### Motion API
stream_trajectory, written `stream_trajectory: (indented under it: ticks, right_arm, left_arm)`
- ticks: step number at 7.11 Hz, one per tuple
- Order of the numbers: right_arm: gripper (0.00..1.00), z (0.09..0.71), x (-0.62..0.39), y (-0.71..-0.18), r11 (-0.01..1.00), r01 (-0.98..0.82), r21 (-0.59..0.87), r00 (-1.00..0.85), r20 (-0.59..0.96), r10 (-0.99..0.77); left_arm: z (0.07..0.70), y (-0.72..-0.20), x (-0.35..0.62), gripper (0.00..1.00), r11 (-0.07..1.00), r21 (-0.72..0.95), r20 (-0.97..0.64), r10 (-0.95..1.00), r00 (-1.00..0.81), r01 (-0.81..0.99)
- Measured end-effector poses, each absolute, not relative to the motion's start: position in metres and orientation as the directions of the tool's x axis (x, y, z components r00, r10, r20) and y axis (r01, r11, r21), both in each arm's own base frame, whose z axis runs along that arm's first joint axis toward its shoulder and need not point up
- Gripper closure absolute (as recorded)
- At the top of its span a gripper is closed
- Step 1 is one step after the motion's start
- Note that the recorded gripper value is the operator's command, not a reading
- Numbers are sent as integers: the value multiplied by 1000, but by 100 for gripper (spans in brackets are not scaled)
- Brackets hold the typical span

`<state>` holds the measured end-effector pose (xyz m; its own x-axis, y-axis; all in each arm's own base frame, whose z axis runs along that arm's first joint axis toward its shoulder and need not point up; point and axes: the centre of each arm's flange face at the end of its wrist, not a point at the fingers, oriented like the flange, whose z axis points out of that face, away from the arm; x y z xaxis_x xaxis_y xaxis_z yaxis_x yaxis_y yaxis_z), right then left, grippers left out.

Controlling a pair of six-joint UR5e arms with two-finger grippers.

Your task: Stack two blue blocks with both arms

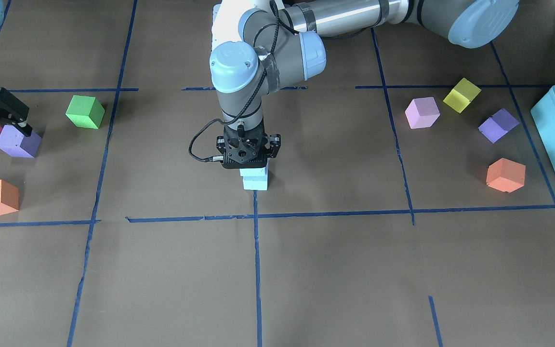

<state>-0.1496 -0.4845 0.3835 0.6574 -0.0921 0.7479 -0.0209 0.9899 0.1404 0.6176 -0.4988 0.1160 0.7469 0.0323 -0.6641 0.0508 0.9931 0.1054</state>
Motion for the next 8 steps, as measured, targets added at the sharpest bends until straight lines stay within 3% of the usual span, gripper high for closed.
stream_trajectory:
  ticks: [3, 5, 6, 8]
  right_arm:
    - [0, 383, -149, -484, 990, -20, 140, 657, 748, -92]
    - [0, 383, -149, -484, 990, -20, 140, 656, 749, -92]
    - [0, 383, -149, -484, 990, -20, 140, 656, 749, -92]
    - [0, 384, -149, -484, 990, -21, 139, 657, 748, -91]
  left_arm:
    - [121, -501, 619, 88, 991, 129, -652, 65, 756, 26]
    - [123, -501, 621, 26, 991, 129, -648, 68, 758, 21]
    - [124, -501, 622, 2, 992, 128, -647, 69, 759, 19]
    - [124, -501, 622, 0, 991, 133, -652, 73, 755, 19]
